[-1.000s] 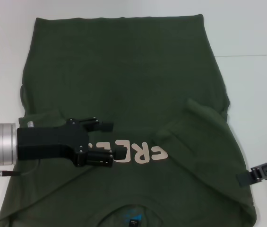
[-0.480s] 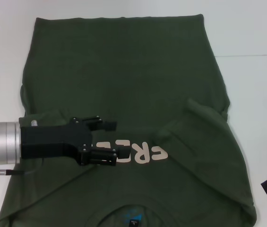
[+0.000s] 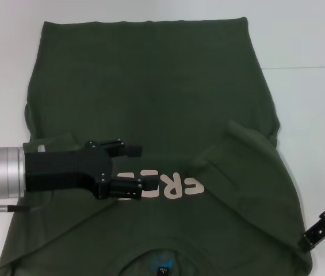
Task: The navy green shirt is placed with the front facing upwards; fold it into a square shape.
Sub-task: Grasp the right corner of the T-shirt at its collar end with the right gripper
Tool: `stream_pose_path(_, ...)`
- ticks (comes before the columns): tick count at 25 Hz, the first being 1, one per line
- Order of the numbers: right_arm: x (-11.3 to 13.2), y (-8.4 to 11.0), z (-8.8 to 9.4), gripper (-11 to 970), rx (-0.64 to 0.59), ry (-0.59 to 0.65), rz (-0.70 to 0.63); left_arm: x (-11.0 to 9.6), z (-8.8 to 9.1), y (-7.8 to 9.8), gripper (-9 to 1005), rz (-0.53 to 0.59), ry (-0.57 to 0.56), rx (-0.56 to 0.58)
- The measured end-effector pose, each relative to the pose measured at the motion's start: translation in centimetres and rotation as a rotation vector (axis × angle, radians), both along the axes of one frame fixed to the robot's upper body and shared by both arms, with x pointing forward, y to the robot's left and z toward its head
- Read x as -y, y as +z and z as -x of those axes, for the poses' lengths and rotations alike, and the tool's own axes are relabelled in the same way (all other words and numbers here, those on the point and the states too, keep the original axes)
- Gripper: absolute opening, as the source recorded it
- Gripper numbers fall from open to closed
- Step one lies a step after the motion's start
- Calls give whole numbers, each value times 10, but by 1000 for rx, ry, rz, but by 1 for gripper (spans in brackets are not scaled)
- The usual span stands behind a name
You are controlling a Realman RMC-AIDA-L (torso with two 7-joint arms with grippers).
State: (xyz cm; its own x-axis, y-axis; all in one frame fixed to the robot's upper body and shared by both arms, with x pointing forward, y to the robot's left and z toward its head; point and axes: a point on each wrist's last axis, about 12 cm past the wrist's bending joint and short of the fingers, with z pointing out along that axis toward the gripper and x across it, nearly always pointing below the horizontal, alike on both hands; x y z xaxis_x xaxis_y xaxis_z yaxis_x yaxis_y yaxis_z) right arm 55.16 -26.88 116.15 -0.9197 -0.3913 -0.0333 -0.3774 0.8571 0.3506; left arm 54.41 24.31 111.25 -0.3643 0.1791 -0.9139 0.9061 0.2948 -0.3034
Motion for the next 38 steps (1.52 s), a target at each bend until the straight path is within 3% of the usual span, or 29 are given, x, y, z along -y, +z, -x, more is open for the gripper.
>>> stream_pose_path(19, -24, -20, -5, 743, -8, 62, 106, -1, -2, 0, 937, -8, 15, 7)
stream_pose_path(38, -33, -31, -3, 715, -23, 79, 139, -3, -2, 0, 936, 1, 26, 11)
